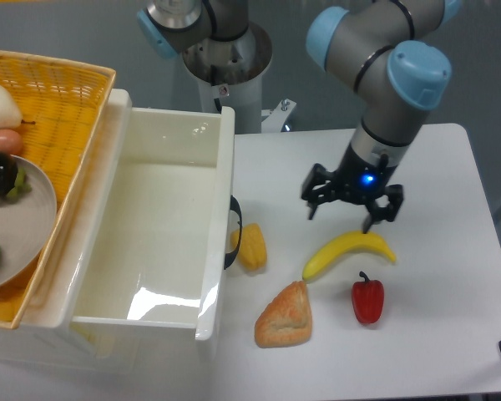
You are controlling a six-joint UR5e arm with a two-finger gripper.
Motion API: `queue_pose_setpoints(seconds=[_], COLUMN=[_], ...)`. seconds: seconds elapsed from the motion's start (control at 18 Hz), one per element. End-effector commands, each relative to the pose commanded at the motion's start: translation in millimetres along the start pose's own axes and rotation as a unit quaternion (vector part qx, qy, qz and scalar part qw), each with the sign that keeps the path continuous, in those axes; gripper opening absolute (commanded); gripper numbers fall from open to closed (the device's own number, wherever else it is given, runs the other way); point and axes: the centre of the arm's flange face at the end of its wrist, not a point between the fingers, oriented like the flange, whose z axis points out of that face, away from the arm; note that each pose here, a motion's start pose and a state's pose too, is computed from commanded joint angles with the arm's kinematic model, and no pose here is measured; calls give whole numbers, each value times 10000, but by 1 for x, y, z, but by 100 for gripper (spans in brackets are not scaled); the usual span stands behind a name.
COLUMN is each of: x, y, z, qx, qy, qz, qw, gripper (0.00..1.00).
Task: Slide the top white drawer open
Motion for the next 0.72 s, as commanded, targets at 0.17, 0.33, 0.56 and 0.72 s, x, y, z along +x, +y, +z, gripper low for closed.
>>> queue_pose_setpoints(seconds=[0.17,0.33,0.56,0.72], x=[-24,-53,-75,-80], y=[19,47,66,71], z=[14,34,45,55], qx=[-359,-669,-718,-936], qy=[-153,-102,-24,-27], qz=[540,1179,1697,1700], qw=[9978,9907,9829,9810], gripper=[100,100,100,100])
